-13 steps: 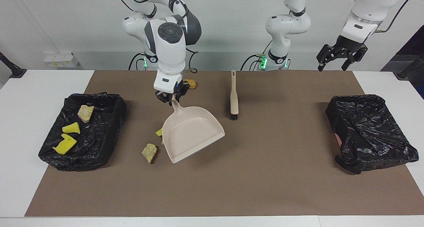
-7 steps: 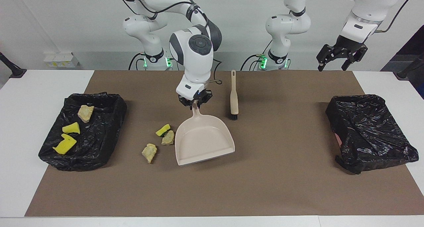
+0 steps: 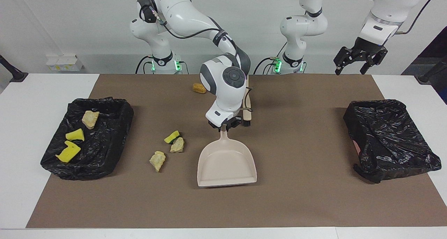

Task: Sweep and dump trash in bin
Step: 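Set the dustpan down at the table center with the right gripper, then grasp the dustpan with the left gripper while the right gripper reaches the brush, then sweep the chunks toward the dustpan with the right gripper's brush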

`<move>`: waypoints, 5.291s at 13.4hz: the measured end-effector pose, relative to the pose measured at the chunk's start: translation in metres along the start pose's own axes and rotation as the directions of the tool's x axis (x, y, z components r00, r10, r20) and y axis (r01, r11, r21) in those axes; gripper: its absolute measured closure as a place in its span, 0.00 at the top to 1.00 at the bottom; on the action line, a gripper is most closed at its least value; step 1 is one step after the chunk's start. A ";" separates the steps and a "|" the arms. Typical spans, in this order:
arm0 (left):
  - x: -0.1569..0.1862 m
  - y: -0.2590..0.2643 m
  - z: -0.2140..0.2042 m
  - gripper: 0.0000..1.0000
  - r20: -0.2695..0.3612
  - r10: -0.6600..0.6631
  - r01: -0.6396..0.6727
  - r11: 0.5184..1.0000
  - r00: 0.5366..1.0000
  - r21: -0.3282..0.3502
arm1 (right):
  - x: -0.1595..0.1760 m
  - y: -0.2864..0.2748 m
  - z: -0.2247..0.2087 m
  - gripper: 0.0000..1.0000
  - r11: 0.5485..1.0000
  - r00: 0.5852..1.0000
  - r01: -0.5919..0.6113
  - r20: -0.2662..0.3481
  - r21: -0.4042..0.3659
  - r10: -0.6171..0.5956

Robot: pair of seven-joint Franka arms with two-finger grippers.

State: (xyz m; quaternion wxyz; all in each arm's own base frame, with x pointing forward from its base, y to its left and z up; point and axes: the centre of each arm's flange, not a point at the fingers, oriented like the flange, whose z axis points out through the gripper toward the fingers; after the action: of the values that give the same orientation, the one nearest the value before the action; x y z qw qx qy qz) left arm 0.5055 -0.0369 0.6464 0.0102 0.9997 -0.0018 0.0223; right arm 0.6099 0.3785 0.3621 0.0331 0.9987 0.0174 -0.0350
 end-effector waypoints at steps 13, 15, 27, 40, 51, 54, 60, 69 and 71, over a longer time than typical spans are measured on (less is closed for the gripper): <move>0.000 0.000 0.000 1.00 0.000 0.000 0.000 1.000 1.000 0.000 | 0.008 -0.019 -0.021 1.00 0.998 0.994 -0.001 -0.105 0.061 0.008; 0.000 0.000 0.000 1.00 0.000 0.000 0.000 1.000 1.000 0.000 | -0.006 -0.028 -0.028 1.00 0.998 0.995 0.018 -0.099 0.056 -0.012; 0.018 0.052 0.007 1.00 -0.096 0.089 -0.090 0.996 0.991 -0.009 | -0.189 -0.099 -0.018 1.00 0.997 0.997 -0.070 0.048 0.040 0.068; 0.095 0.310 0.201 1.00 -0.130 0.109 -0.130 0.978 0.985 -0.160 | -0.249 -0.097 0.033 0.39 0.994 0.993 -0.069 0.103 0.084 0.060; 0.066 0.375 0.293 1.00 -0.056 0.090 -0.098 0.980 0.994 -0.172 | -0.259 -0.053 -0.023 0.26 0.980 0.957 -0.194 0.212 -0.047 0.200; 0.063 0.371 0.303 1.00 -0.045 0.098 -0.104 0.983 0.994 -0.149 | -0.258 -0.002 -0.048 0.26 0.969 0.946 -0.223 0.218 -0.105 0.242; 0.058 0.366 0.290 0.39 -0.012 0.103 -0.104 0.987 0.995 -0.123 | -0.251 0.118 -0.044 0.26 0.960 0.957 -0.222 0.150 -0.173 0.249; 0.096 0.270 0.232 0.30 -0.038 0.458 -0.460 0.886 0.888 -0.066 | -0.115 0.329 -0.004 0.26 0.986 0.998 0.053 -0.016 -0.161 -0.056; 0.094 0.249 0.241 0.30 -0.012 0.563 -0.563 0.825 0.826 -0.061 | -0.093 0.353 0.009 0.26 0.970 0.991 0.126 -0.024 -0.206 -0.134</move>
State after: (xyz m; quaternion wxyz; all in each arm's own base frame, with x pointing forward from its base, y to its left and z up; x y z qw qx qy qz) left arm 0.6095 -0.2914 0.4151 0.0341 0.9541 -0.2969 0.0212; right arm 0.5296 0.0231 0.3829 0.1326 0.9872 0.0868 -0.0162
